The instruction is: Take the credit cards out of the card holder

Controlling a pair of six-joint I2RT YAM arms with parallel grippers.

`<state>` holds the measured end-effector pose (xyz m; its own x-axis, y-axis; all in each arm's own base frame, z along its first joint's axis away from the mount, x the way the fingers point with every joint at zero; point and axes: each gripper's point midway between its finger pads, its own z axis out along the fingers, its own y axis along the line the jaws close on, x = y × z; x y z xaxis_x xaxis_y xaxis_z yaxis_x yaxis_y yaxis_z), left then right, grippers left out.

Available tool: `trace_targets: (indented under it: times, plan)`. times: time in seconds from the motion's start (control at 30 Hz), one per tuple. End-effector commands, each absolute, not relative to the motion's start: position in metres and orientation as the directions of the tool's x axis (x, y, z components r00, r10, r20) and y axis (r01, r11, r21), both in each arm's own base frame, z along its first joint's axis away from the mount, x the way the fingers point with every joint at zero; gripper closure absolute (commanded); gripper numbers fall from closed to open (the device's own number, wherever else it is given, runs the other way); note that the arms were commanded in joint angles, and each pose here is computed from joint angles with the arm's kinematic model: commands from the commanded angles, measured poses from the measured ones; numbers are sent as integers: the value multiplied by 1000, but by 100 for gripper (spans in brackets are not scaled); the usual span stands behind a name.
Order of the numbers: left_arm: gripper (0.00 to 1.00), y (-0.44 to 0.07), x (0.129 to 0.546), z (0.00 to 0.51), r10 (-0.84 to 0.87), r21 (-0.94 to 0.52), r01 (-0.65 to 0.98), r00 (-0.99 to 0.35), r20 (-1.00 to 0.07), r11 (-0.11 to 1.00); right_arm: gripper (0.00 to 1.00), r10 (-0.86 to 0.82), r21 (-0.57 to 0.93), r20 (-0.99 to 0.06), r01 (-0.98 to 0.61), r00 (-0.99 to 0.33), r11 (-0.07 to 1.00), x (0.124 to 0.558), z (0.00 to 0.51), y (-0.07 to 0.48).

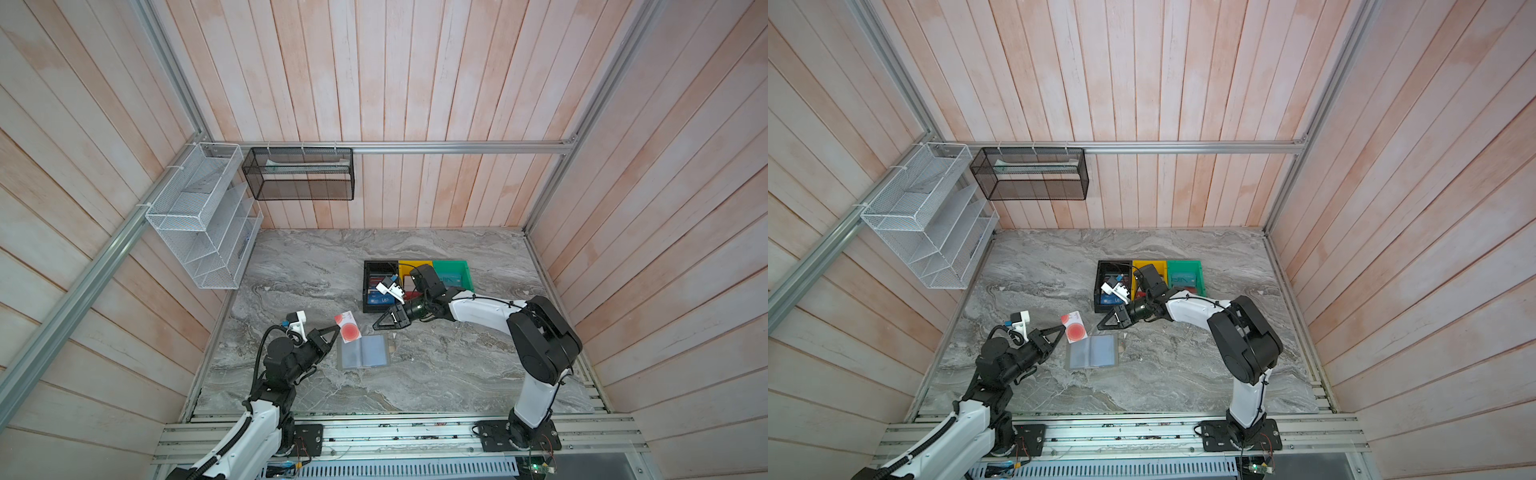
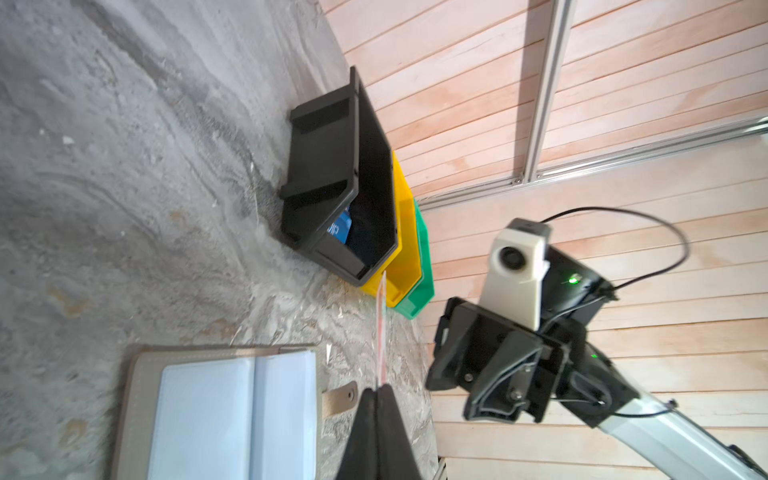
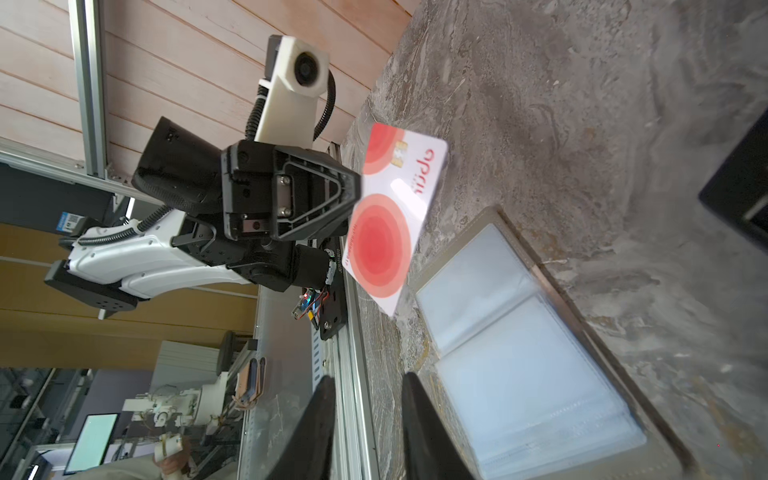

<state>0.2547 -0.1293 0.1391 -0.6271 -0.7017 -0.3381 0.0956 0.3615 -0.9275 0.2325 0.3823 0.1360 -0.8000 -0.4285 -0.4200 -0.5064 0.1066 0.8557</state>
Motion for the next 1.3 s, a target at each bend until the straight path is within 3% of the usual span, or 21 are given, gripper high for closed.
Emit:
trace_targets:
  times: [0.0, 1.0, 1.27]
  plan:
    - [100, -122, 259, 153, -749, -932, 134, -562, -351, 337, 71, -413, 873, -428, -486, -804, 42, 235, 143, 393]
    - [100, -125, 261, 156, -751, -934, 131, -563, -345, 331, 71, -481, 882, -431, -468, -764, -48, 246, 140, 447]
    - [100, -123, 260, 153, -756, -935, 122, -559, -341, 332, 84, -505, 878, -447, -471, -738, -89, 240, 146, 457]
